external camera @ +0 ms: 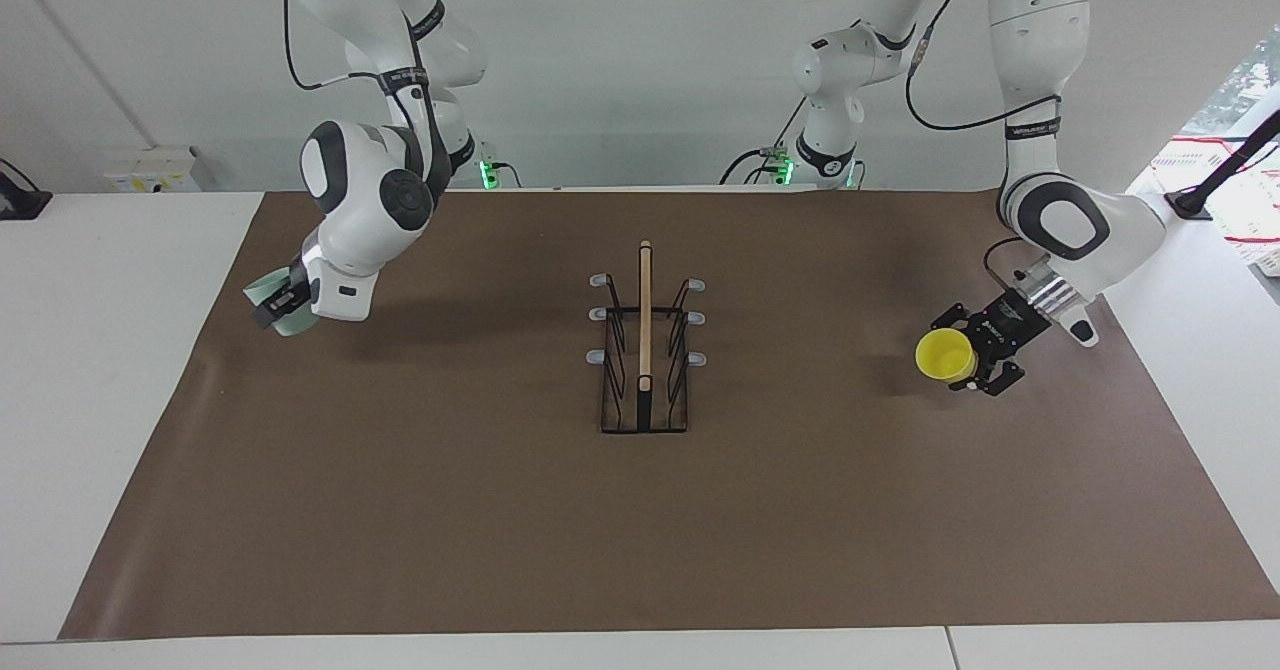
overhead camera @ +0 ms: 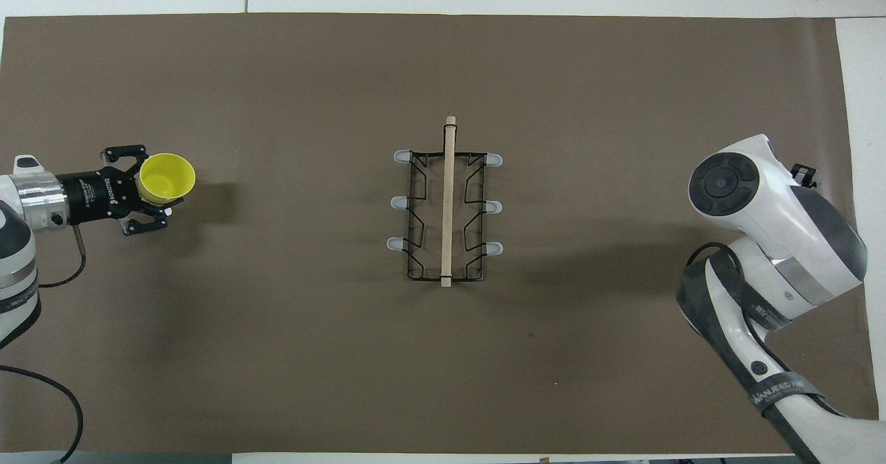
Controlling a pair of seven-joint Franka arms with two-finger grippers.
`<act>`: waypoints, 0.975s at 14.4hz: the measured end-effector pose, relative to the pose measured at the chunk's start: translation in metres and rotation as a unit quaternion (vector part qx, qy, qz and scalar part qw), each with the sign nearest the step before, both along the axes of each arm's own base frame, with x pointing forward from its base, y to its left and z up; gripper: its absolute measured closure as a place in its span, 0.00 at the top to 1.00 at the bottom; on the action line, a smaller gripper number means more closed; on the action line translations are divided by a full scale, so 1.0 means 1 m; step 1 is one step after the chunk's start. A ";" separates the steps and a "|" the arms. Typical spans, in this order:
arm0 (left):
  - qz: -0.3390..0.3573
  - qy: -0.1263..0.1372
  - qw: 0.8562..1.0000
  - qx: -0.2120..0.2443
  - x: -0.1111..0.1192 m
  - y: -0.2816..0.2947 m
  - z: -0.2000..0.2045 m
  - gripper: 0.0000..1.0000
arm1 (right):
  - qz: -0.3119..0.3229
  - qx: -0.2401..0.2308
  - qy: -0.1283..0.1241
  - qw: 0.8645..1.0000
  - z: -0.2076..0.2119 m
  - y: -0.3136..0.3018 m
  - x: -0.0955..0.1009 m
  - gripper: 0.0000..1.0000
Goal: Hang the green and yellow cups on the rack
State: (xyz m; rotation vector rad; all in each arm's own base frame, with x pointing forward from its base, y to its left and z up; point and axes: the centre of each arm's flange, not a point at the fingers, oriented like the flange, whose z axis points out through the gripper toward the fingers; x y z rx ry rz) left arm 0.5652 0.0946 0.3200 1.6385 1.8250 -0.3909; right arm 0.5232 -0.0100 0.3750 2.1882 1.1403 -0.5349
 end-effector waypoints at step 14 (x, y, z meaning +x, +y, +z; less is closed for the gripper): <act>-0.243 -0.032 0.910 0.334 -0.025 -0.297 0.153 0.59 | -0.169 0.342 -0.029 0.924 0.139 0.068 -0.007 0.66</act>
